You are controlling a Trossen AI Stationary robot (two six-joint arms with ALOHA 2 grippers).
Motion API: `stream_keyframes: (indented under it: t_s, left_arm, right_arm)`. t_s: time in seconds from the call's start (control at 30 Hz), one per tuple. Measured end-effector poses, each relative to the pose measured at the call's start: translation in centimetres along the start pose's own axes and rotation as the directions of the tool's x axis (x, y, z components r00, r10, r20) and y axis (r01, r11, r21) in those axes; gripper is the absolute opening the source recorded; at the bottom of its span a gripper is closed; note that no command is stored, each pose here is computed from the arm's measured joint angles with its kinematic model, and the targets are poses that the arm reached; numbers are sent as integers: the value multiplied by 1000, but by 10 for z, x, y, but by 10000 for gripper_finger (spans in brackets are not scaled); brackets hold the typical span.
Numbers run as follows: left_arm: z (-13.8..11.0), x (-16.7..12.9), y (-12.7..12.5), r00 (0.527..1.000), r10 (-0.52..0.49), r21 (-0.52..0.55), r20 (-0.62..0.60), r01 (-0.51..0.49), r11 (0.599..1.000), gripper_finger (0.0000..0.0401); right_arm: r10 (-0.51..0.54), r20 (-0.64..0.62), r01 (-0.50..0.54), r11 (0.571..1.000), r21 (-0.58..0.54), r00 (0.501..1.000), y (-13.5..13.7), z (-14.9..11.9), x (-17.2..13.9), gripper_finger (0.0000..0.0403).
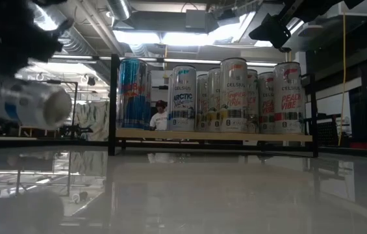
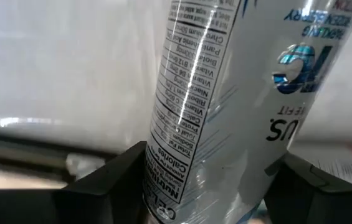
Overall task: Place canned beverage on shelf
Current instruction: Put the white-blue soda can on the shelf aligned with the other white-blue soda can
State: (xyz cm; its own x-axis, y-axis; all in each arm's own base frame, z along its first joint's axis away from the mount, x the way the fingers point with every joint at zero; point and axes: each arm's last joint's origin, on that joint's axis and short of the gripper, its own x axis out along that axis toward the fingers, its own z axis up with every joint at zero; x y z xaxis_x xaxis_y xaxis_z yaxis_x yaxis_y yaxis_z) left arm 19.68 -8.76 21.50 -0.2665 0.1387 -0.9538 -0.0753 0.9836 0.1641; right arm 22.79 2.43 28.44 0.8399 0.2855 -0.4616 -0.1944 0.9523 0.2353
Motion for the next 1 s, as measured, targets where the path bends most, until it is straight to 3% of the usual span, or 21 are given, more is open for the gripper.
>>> stream_keyframes:
  t_s: [0.13,0.3,0.47,0.63,0.77,0.9,1.0]
  left_arm:
    - [-5,-22,2,998,-30,-6,-50,30,1000,244]
    - [-2,-38,-1,992,-127,-90,-20,125,988,244]
    - [6,-45,-4,966,-257,-188,23,257,948,244]
    - [15,-48,-7,894,-448,-279,24,436,855,244]
    - [19,-51,-6,786,-617,-394,-37,556,732,244]
    - [19,-54,-5,675,-730,-536,-110,578,615,244]
    - [19,-56,-4,623,-771,-635,-136,543,550,244]
  right_arm:
    - [-3,3,3,1000,1,1000,0,0,0,376]
    - [-21,47,18,999,48,999,-1,4,5,376]
    - [-1,152,-12,997,82,988,-2,14,17,376]
    - [29,223,-47,996,73,974,0,20,32,376]
    - [60,219,-75,996,58,974,5,17,46,376]
    - [81,176,-91,994,52,981,12,10,56,376]
    - [103,155,-111,993,41,982,18,7,60,376]
